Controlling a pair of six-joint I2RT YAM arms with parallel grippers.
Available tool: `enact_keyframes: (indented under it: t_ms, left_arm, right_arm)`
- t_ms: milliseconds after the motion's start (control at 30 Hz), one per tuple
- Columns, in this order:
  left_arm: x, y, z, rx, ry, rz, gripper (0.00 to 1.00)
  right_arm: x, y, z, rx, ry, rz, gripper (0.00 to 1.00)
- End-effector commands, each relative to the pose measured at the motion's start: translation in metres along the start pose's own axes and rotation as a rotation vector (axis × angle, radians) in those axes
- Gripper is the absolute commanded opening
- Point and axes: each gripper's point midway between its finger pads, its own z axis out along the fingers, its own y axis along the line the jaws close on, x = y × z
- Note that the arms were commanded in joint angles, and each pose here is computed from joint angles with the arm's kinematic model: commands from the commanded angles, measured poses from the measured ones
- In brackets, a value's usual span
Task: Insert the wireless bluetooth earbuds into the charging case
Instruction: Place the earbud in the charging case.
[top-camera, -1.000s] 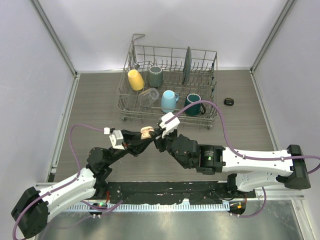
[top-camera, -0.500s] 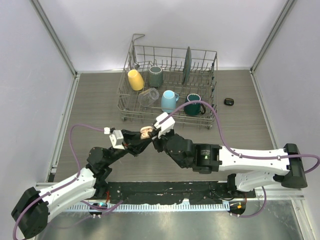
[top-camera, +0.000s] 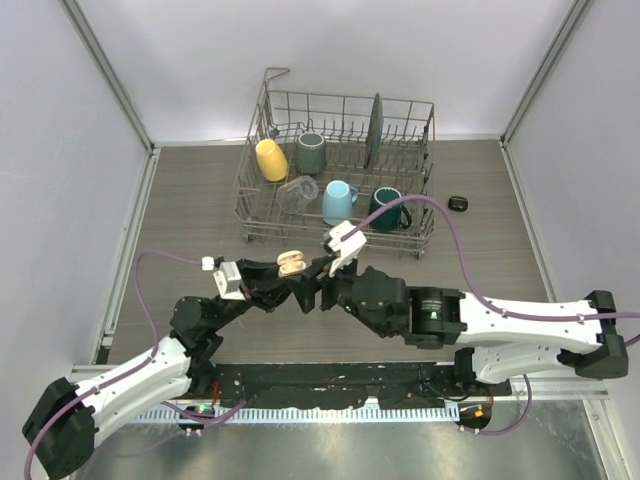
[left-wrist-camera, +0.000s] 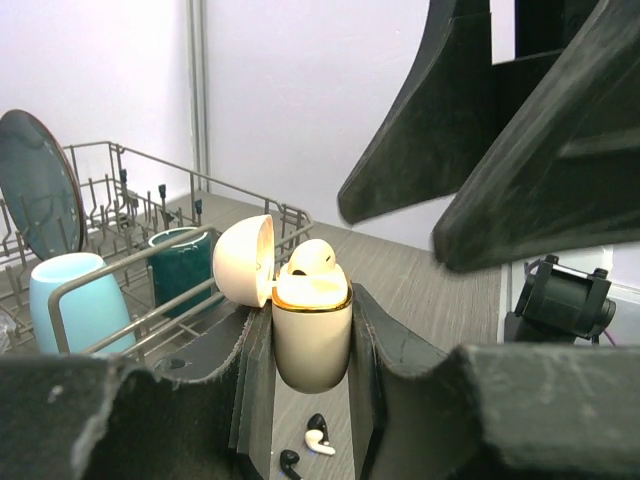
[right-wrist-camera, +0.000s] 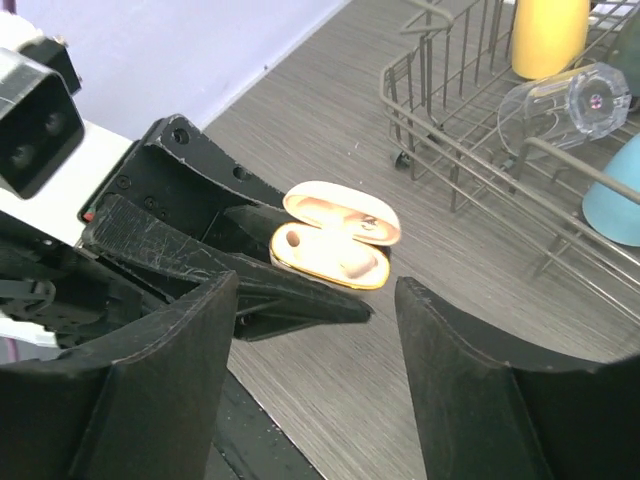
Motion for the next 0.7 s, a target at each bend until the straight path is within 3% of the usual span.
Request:
enact_keyframes:
  t_ms: [0, 167, 300, 400, 433, 500, 567, 667]
  left_arm:
    - [-0.035, 0.000, 0.004, -0.004, -0.116, 0.055, 0.00]
    - [-0.036, 0.000, 0.002, -0.009, -0.122, 0.058, 0.00]
    - [-0.039, -0.003, 0.001, 0.008, -0.142, 0.063, 0.00]
    - [-0.041, -0.004, 0.000, 0.007, -0.151, 0.064, 0.00]
    - [-0.041, -0.003, 0.000, 0.007, -0.150, 0.062, 0.00]
    - [-0.041, -0.004, 0.000, 0.009, -0.151, 0.060, 0.00]
    - [-0.043, -0.005, 0.000, 0.011, -0.158, 0.057, 0.00]
    - [-0.044, -0.004, -0.001, 0.004, -0.160, 0.055, 0.00]
  right_arm:
    - [-0.050, -0.013, -0.027, 0.021, -0.152, 0.139, 0.73]
    - [-0.072, -0.044, -0.052, 0.102, -0.240, 0.201, 0.83]
    - [-0.064, -0.071, -0.058, 0.229, -0.244, 0.250, 0.90]
    - [-0.031, -0.100, -0.055, 0.357, -0.120, 0.278, 0.91]
    - [-0.032, -0.119, -0.050, 0.409, -0.108, 0.359, 0.90]
    - [0.004, -0.127, -0.038, 0.403, 0.061, 0.399, 0.90]
    - [0.031, -0.151, -0.028, 0.464, 0.139, 0.477, 0.88]
    - [0.067, -0.146, -0.022, 0.438, 0.249, 0.504, 0.85]
